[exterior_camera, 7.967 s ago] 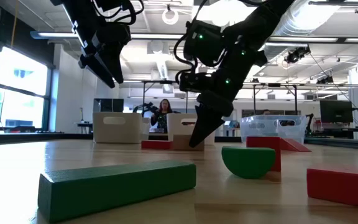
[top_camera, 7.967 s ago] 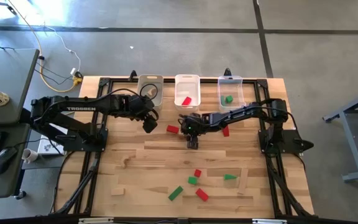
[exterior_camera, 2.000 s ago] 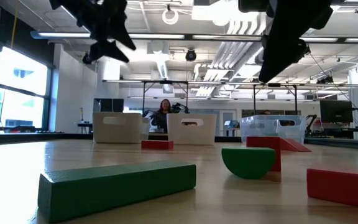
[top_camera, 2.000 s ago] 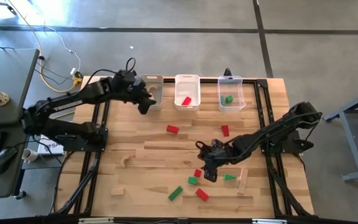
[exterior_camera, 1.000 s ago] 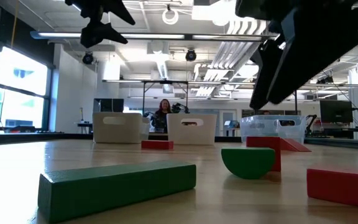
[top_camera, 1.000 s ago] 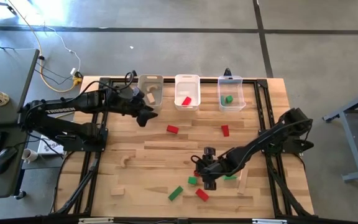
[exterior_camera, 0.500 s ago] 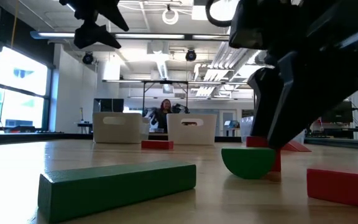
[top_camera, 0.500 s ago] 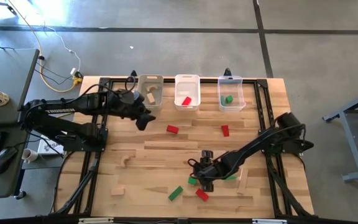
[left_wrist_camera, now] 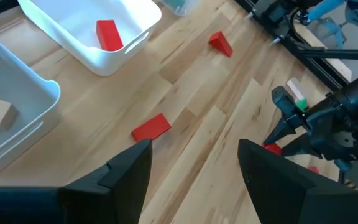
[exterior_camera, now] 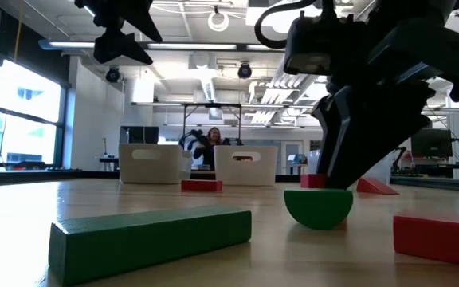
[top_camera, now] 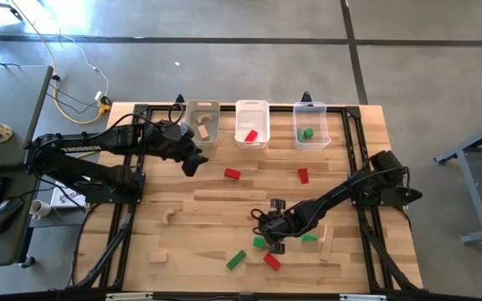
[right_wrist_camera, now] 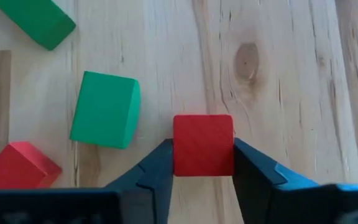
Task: Sort & place blocks by color
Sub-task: Put the red block into the white bin, then put the top left brown block into the gray bin
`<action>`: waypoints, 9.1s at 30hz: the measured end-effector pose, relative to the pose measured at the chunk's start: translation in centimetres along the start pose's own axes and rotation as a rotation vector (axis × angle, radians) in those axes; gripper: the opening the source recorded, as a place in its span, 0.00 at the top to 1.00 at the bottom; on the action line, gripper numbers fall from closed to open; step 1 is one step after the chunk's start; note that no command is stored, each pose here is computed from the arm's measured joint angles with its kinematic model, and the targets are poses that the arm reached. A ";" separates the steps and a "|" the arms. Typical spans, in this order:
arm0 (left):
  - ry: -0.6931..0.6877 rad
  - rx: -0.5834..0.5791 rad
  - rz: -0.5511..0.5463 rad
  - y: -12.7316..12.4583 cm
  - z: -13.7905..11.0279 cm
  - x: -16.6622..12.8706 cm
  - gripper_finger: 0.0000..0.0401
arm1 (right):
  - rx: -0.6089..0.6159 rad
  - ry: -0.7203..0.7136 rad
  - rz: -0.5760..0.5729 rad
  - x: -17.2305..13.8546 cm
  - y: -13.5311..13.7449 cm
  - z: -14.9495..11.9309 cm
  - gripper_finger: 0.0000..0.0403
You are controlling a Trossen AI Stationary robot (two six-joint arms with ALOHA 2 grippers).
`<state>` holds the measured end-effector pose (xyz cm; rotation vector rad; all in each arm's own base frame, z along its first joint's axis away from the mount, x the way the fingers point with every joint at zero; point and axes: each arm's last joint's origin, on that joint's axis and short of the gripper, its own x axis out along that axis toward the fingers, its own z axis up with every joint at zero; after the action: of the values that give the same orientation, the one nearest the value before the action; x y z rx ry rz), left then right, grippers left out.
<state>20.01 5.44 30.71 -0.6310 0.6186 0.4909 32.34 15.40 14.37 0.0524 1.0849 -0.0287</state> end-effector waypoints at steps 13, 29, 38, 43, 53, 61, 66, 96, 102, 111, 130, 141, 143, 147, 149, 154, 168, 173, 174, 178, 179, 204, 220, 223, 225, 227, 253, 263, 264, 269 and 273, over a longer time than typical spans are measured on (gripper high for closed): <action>0.075 0.016 0.069 0.6 -0.8 0.0 0.44 | 0.004 -0.016 0.000 -0.9 -1.9 1.1 0.75; 0.057 0.064 0.131 0.8 -0.8 -0.1 0.44 | 0.148 -0.169 -0.111 -5.2 -11.6 5.1 0.75; 0.038 0.075 0.155 0.9 -0.7 -0.1 0.44 | 0.282 -0.253 -0.203 -7.5 -17.9 6.0 0.75; -0.001 0.078 0.212 1.0 -0.6 -0.1 0.44 | 0.322 -0.310 -0.247 -8.2 -21.2 6.3 0.75; -0.083 0.056 0.331 1.4 -0.3 -0.2 0.44 | 0.386 -0.368 -0.372 -9.4 -28.2 5.6 0.75; -0.116 -0.002 0.361 1.4 -0.3 -0.2 0.44 | 0.449 -0.418 -0.371 -9.7 -31.6 5.0 0.75; -0.119 -0.038 0.354 1.4 -0.3 -0.2 0.44 | 0.457 -0.406 -0.345 -8.3 -32.5 4.9 0.75; -0.104 0.059 0.365 1.5 -0.3 -0.2 0.44 | 0.606 -0.360 -0.317 -5.1 -32.2 4.7 0.75; -0.100 0.058 0.360 1.4 -0.3 -0.2 0.44 | 0.650 -0.410 -0.346 -5.3 -32.5 5.0 0.73; -0.093 0.058 0.349 1.4 -0.3 -0.2 0.44 | 0.705 -0.421 -0.339 -5.5 -33.5 4.6 0.65; -0.086 0.095 0.350 1.4 -0.3 -0.2 0.44 | 0.745 -0.435 -0.255 -6.0 -33.3 4.7 0.50; 0.029 0.094 0.300 1.5 -1.1 -0.2 0.44 | 0.799 -0.443 -0.201 -11.7 -29.7 4.7 0.49; 0.060 0.076 0.294 1.6 -1.3 -0.3 0.44 | 0.820 -0.416 -0.183 -12.0 -28.8 4.6 0.49; 0.132 0.014 0.282 1.8 -1.9 -0.4 0.44 | 0.838 -0.345 -0.152 -12.0 -26.9 4.3 0.49; 0.176 -0.039 0.280 1.8 -2.3 -0.5 0.44 | 0.837 -0.305 -0.135 -11.7 -25.8 4.3 0.49; 0.260 -0.128 0.321 1.4 -3.7 -0.9 0.44 | 0.824 -0.240 -0.144 -11.3 -23.5 4.2 0.49; 0.405 -0.275 0.363 -0.4 -10.3 -0.2 0.44 | 0.752 -0.230 -0.175 -11.1 -22.0 4.3 0.49; 0.420 -0.364 0.372 -1.1 -12.4 -0.4 0.44 | 0.716 -0.223 -0.170 -11.1 -22.4 4.3 0.49; 0.423 -0.375 0.376 -1.2 -12.8 -0.4 0.44 | 0.708 -0.220 -0.165 -11.1 -22.5 4.2 0.49; 0.450 -0.414 0.383 -1.5 -14.3 -0.3 0.44 | 0.679 -0.211 -0.144 -11.1 -22.5 4.2 0.49; 0.456 -0.409 0.389 -1.6 -14.6 -0.3 0.44 | 0.671 -0.208 -0.144 -11.1 -22.5 4.2 0.49; 0.598 -0.310 0.626 -3.2 -20.6 5.2 0.44 | 0.635 -0.161 -0.145 -11.1 -22.4 3.8 0.49; 0.673 -0.144 0.592 -3.2 -21.2 7.3 0.85 | 0.638 -0.174 -0.143 -11.1 -22.5 3.9 0.49; 0.670 -0.127 0.568 -3.1 -20.8 7.3 0.89 | 0.641 -0.176 -0.141 -11.1 -22.5 3.9 0.49; 0.646 -0.121 0.548 -3.1 -20.3 7.4 0.89 | 0.641 -0.177 -0.137 -11.1 -22.4 4.0 0.49; 0.630 -0.120 0.530 -3.0 -19.8 7.3 0.89 | 0.640 -0.176 -0.135 -11.1 -22.3 4.0 0.49; 0.036 -0.050 0.339 2.7 -5.9 6.2 0.87 | 0.652 -0.218 -0.091 -10.9 -19.1 4.7 0.49; -0.167 -0.028 0.321 7.0 -0.7 6.4 0.87 | 0.694 -0.234 -0.155 -10.8 -16.9 4.6 0.49; -0.185 -0.028 0.329 7.5 -0.3 6.3 0.87 | 0.711 -0.234 -0.171 -10.8 -16.7 4.5 0.49; -0.227 -0.034 0.406 10.0 0.9 5.7 0.87 | 0.816 -0.181 -0.250 -10.7 -16.0 3.5 0.49; -0.245 -0.045 0.468 11.6 1.4 5.2 0.87 | 0.911 -0.102 -0.311 -10.7 -16.1 2.4 0.49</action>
<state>17.42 15.74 23.67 -0.4558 0.5212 1.0060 28.70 -0.80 24.52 0.6922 0.8952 -0.7966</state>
